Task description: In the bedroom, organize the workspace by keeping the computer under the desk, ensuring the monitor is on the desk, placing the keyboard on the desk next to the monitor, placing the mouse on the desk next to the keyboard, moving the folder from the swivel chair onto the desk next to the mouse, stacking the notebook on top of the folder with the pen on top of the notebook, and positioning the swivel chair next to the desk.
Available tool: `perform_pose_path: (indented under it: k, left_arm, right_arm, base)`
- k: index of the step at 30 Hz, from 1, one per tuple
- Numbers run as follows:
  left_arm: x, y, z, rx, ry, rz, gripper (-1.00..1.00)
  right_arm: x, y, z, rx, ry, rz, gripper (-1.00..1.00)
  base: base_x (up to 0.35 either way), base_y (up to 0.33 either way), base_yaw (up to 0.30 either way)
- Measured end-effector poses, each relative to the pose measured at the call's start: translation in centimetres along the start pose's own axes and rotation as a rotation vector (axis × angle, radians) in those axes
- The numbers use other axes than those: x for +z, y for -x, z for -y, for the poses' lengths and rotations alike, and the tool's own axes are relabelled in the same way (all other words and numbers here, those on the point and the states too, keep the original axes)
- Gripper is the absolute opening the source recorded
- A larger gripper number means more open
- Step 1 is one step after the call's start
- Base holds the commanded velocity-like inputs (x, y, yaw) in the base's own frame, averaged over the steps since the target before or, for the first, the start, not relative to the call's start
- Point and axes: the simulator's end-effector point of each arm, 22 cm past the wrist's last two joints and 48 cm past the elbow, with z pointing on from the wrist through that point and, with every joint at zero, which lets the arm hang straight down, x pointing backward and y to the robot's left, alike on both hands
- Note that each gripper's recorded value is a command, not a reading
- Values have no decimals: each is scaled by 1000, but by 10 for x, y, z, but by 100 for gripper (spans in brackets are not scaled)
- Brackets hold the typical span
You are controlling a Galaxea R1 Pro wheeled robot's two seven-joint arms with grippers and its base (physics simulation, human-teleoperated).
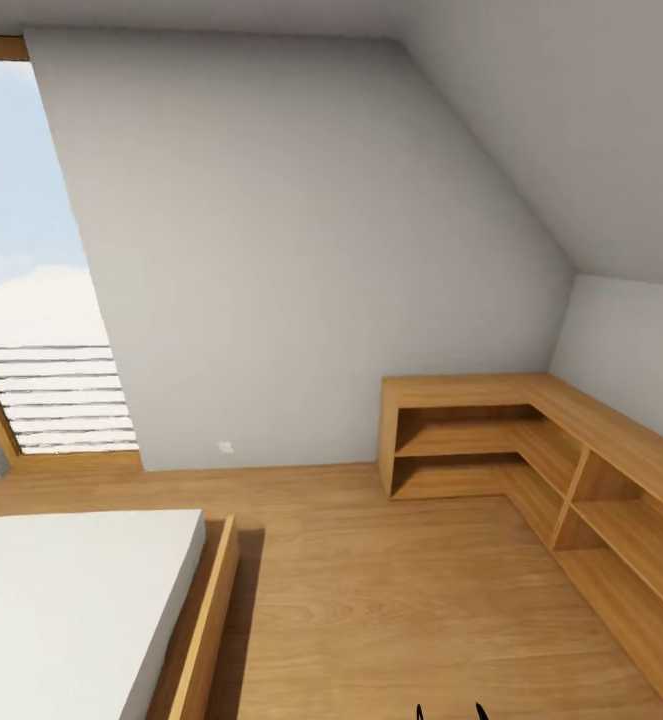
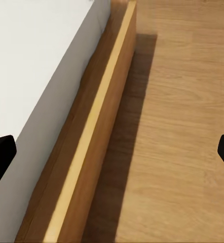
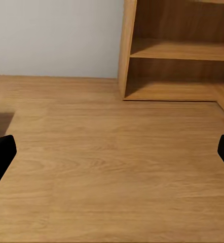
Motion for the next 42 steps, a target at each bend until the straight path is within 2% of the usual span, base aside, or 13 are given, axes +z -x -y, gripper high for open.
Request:
perform_pose_path:
  k: [19, 42]
  left_arm:
    - [0, 0, 0, 0, 0, 0, 100]
    - [0, 0, 0, -1, 1, 0, 100]
  right_arm:
    - [0, -1, 0, -1, 2, -3, 100]
    - [0, -8, 0, -10, -2, -37, 100]
  base:
    - [321, 0, 0]
    - [323, 0, 0]
